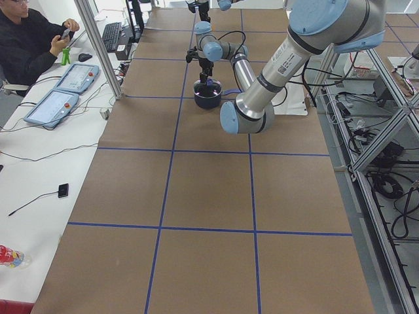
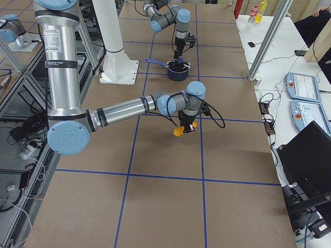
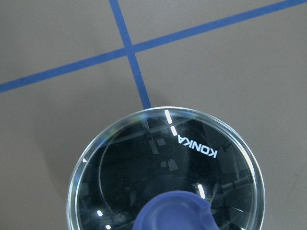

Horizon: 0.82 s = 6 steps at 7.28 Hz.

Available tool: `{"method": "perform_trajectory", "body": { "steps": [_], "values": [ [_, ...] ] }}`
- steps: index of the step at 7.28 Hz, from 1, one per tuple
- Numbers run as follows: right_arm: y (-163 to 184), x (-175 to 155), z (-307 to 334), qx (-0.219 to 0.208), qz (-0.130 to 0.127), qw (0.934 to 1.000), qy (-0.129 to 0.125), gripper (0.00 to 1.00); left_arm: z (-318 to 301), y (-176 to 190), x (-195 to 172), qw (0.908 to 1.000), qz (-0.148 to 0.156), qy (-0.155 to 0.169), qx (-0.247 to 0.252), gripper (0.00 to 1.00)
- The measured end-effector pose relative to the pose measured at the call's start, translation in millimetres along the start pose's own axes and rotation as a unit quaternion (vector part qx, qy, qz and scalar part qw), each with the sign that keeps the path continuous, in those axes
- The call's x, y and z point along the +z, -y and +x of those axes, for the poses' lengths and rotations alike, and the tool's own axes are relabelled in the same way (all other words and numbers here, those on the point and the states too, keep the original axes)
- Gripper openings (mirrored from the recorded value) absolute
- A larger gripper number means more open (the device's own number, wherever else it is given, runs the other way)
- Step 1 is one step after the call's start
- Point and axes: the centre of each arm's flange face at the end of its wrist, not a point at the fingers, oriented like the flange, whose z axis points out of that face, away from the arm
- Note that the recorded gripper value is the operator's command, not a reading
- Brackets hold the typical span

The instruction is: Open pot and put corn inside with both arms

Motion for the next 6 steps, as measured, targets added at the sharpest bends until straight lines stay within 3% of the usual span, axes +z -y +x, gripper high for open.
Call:
{"method": "perform_trajectory", "body": {
  "steps": [4,6],
  "values": [
    [18.8,-8.0,-37.3,0.016,0.011,0.9997,0.011,0.38,1.9,5.1,8.0,1.0,0.001,-0.002,-0.004,0.61],
    [28.3,-7.7,-60.7,0.021,0.013,0.9995,0.018,0.38,1.7,4.9,7.2,1.0,0.001,-0.002,-0.005,0.59]
  ]
}}
